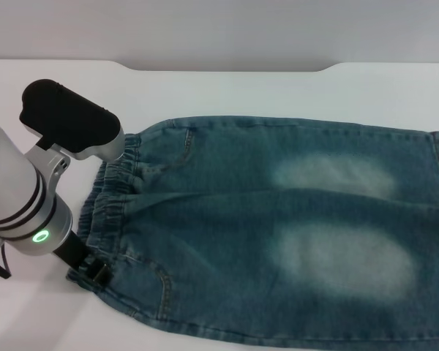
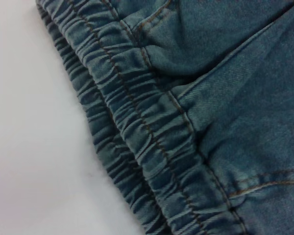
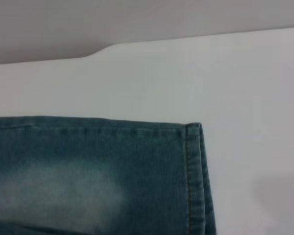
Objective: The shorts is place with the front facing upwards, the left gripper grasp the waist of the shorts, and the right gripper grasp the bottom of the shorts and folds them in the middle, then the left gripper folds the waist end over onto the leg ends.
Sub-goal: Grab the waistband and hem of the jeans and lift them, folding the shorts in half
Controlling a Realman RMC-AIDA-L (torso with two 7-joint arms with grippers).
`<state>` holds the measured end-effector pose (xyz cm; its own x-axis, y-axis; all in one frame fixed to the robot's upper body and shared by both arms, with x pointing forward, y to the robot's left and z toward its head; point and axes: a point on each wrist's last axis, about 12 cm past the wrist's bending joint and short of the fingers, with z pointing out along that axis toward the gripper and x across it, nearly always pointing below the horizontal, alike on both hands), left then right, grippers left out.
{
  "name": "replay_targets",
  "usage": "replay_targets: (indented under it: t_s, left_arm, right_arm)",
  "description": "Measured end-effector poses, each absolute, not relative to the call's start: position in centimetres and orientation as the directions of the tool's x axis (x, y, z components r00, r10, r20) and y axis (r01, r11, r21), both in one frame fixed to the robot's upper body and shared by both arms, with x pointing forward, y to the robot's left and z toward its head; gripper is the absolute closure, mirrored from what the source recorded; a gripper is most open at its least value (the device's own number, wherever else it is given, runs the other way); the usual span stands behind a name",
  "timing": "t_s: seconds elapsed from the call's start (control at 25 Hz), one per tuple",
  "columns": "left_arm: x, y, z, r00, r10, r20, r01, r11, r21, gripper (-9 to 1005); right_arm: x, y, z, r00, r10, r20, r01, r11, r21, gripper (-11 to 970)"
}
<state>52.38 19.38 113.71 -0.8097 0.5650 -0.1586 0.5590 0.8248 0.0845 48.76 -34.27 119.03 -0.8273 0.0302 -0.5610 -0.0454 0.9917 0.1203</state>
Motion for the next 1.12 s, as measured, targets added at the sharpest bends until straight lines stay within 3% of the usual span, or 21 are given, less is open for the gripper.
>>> replay_targets:
  t_s: [0.24,0.44,0.6,1.12]
  left_arm:
    - [52.2,19.4,113.5,-0.807,0.571,-0.151,0.565,0.821,0.085,491]
    - [52.2,19.2,114.0,-0.801,0.576,-0.164,0.570,0.817,0.088,736]
    - [52.1,19.1,115.0,-0.791,0.582,-0.189,0.574,0.813,0.098,826]
    - [52.7,19.2,116.9,-0.773,0.582,-0.253,0.571,0.812,0.123,964]
  right_arm:
    - [48.6,-34.2,119.4,-0.821,0.024,-0.571,-0.049,0.992,0.113,232]
    - [48.5,-34.1,119.4,-0.824,0.023,-0.567,-0.051,0.992,0.116,232]
    - [48.4,-34.2,119.3,-0.826,0.027,-0.562,-0.048,0.992,0.118,232]
    - [47.1,-34.5,116.4,-0.877,0.100,-0.470,-0.001,0.978,0.208,231]
